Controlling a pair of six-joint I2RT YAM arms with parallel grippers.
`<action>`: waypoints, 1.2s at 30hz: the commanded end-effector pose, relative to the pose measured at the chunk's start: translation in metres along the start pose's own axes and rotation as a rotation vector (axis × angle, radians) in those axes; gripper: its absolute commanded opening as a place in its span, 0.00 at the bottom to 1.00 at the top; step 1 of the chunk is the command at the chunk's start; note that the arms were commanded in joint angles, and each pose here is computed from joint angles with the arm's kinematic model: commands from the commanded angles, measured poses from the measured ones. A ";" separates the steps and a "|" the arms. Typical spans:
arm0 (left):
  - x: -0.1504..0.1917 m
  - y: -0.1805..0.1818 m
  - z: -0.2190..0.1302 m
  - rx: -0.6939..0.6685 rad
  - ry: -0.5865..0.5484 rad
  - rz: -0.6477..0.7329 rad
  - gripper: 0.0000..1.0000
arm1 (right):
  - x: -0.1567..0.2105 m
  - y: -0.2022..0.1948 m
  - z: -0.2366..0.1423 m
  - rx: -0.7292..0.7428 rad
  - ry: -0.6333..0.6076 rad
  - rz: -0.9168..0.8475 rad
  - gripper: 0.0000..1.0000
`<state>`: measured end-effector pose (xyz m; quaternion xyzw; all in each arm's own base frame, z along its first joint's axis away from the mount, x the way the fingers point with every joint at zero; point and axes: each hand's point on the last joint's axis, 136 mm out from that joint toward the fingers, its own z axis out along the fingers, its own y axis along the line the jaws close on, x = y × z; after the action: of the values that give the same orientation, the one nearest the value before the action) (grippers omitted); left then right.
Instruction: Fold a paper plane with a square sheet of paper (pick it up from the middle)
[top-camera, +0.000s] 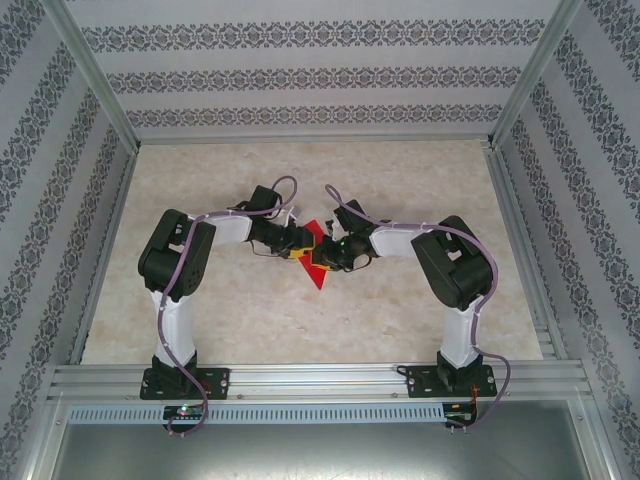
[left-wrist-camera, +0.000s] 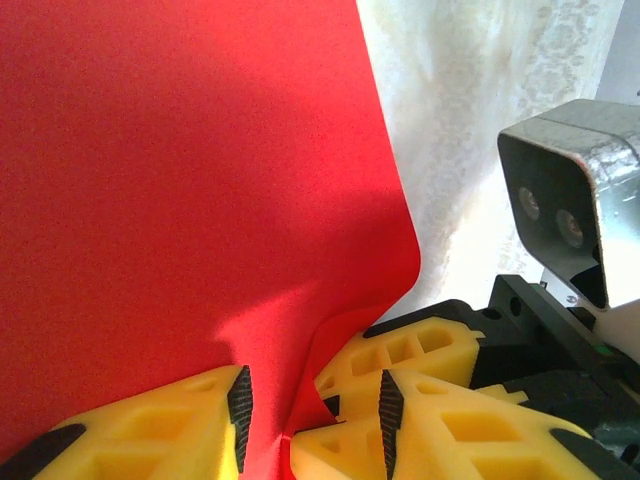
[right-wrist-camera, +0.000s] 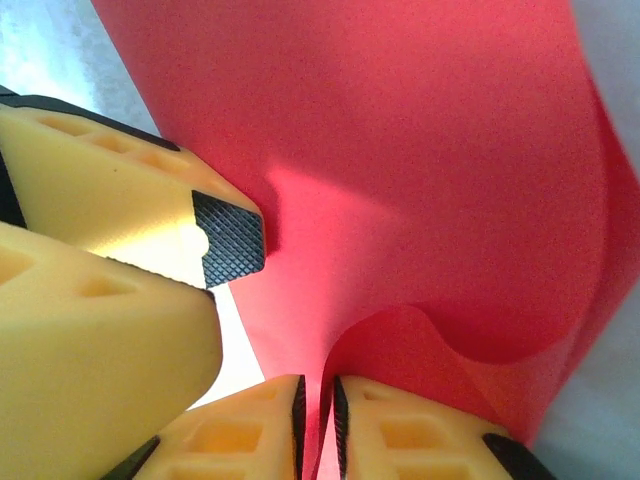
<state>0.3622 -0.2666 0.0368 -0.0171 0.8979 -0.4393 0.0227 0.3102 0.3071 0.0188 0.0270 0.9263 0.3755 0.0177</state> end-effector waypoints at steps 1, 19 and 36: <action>0.004 -0.015 -0.005 0.041 0.001 0.023 0.43 | 0.001 -0.015 0.007 0.038 0.007 -0.004 0.24; -0.004 -0.036 -0.068 -0.016 -0.131 0.059 0.56 | 0.007 -0.015 0.011 0.017 0.015 -0.015 0.43; 0.017 -0.007 -0.043 0.013 -0.045 -0.013 0.44 | 0.009 -0.009 0.008 -0.011 0.010 -0.030 0.38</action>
<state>0.3440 -0.2364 0.0779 -0.0344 0.8981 -0.4354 0.0511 0.3142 0.3158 0.0286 0.0062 0.9114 0.4101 0.0335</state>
